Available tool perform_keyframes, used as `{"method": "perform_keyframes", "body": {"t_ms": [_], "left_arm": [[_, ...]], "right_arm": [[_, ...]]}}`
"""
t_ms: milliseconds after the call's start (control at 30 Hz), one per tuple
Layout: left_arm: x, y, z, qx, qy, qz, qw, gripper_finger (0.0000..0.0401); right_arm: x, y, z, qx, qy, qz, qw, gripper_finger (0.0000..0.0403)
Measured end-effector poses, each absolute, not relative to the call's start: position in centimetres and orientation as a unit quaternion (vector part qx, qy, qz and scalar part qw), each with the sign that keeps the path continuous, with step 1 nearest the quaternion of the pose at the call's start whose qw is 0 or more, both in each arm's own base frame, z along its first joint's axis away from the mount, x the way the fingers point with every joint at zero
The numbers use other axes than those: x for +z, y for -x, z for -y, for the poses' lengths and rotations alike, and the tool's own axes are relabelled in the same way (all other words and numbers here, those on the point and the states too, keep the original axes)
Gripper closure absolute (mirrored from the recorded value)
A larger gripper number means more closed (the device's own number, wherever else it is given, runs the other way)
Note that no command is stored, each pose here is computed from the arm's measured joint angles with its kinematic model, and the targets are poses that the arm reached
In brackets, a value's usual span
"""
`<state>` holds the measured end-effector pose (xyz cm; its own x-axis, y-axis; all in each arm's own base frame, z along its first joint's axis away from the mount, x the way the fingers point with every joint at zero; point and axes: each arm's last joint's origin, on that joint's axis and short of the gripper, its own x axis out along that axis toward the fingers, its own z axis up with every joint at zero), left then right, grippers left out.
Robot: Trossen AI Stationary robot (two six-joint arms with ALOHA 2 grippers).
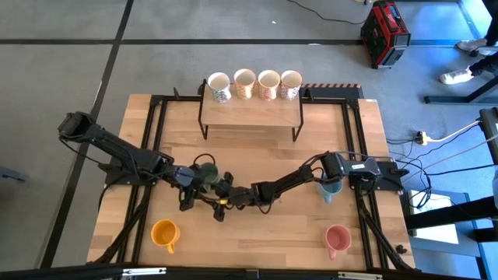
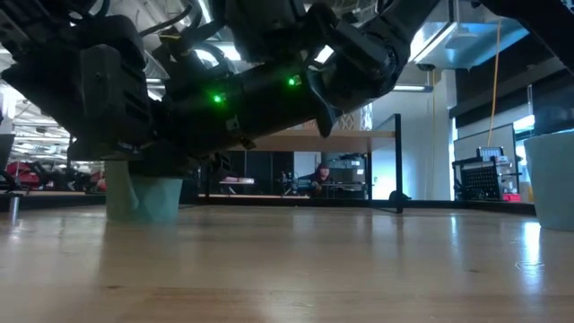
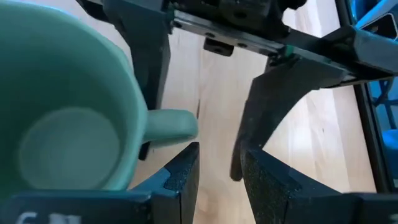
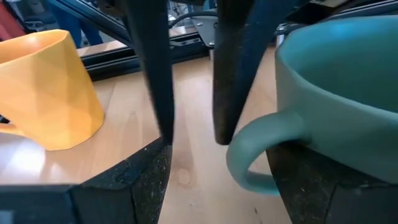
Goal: Place coffee mugs
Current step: Put the green mug on the shelf
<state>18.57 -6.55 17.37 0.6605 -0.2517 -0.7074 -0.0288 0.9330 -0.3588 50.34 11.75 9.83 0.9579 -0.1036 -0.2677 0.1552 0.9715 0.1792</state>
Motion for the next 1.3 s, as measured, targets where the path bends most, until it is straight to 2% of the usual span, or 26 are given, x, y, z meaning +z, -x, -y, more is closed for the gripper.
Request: {"method": "perform_keyframes", "body": {"t_ms": [100,167,433,500,733,967,1167,1300], "left_arm": [[17.4,-18.6,6.5,-0.059,0.171,-0.405,0.896,0.029],[17.4,-18.5,6.5,-0.059,0.171,-0.405,0.896,0.029],[17.4,-18.5,6.6,-0.071,0.179,-0.411,0.891,0.029],[17.4,-18.5,6.6,-0.075,0.19,-0.416,0.886,0.029],[20.3,-18.5,7.0,-0.097,0.206,-0.449,0.864,0.029],[27.1,-17.5,6.9,-0.083,0.173,-0.403,0.895,0.029],[31.1,-16.1,6.2,-0.08,0.181,-0.342,0.918,0.029],[32.2,-15.3,5.7,-0.061,0.183,-0.303,0.933,0.029]], "right_arm": [[9.9,-50.4,-11.8,-0.047,-0.103,-0.13,0.985,0.0161],[9.9,-50.4,-11.9,-0.035,-0.105,-0.132,0.985,0.0185],[9.9,-50.5,-11.6,-0.027,-0.103,-0.133,0.985,0.0355],[10.1,-50.5,-11.6,-0.022,-0.096,-0.129,0.987,0.0383],[12.0,-50.2,-11.8,-0.003,-0.083,-0.147,0.986,0.0388],[16.6,-48.9,-12.1,0.01,-0.069,-0.134,0.989,0.0388],[20.4,-44.6,-10.9,-0.002,-0.064,-0.119,0.991,0.0388],[23.2,-40.4,-9.4,-0.019,-0.067,-0.101,0.992,0.0388]]}}
